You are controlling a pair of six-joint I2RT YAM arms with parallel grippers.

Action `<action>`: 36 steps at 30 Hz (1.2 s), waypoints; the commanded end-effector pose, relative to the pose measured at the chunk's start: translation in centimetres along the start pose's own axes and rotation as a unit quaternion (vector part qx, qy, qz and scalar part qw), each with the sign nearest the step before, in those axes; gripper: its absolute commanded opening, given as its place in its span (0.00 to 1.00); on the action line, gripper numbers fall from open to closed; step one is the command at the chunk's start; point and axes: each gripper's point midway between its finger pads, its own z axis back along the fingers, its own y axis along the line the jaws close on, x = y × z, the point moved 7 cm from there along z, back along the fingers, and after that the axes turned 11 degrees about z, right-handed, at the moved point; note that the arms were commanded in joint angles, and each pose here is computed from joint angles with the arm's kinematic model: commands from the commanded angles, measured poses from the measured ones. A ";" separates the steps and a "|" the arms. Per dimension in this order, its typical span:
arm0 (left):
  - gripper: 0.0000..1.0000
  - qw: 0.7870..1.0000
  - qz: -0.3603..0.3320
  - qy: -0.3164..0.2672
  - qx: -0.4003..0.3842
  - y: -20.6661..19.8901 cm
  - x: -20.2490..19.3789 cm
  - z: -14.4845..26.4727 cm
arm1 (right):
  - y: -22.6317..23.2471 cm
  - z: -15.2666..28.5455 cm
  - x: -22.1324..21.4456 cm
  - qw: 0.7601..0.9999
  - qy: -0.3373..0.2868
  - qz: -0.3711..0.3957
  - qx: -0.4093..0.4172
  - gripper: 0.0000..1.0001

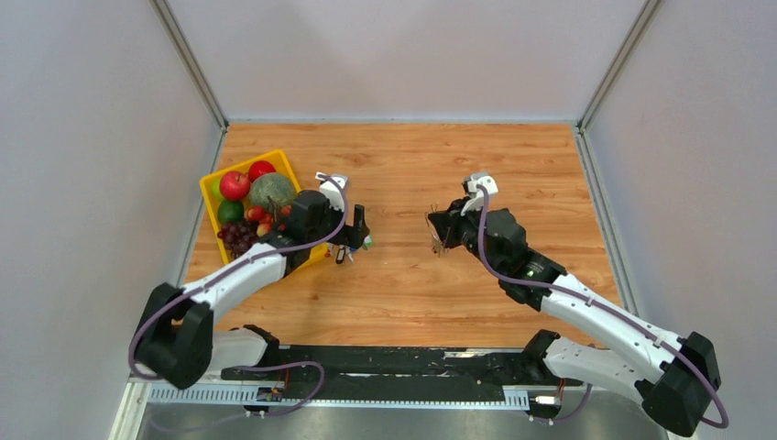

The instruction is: Remove the keys from the keyring

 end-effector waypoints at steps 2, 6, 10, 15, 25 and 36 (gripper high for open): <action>1.00 0.991 -0.008 -0.102 -0.087 -2.1 2.1 3.6 | 1.2 -2.1 1.4 0.999 0.002 0.011 0.051 0.00; 1.00 0.989 0.009 -0.105 -0.101 -2.0 0.8 4.5 | 0.3 -4.6 0.9 0.997 0.036 -0.015 0.069 0.00; 1.00 0.989 0.015 -0.115 -0.096 -1.6 0.1 5.2 | -1.7 -7.5 1.2 0.995 0.049 -0.040 0.073 0.00; 1.00 0.983 0.013 -0.164 -0.084 -1.0 0.2 6.7 | -6.4 -11.2 0.0 0.993 0.073 -0.087 0.026 0.00; 1.00 0.973 0.056 -0.224 -0.015 0.7 0.7 7.3 | -16.5 -13.2 -4.4 0.968 0.097 -0.073 -0.218 0.35; 1.00 0.970 0.104 -0.214 0.047 -0.2 4.6 11.0 | -15.0 -6.6 3.3 0.971 0.038 -0.049 -0.231 0.98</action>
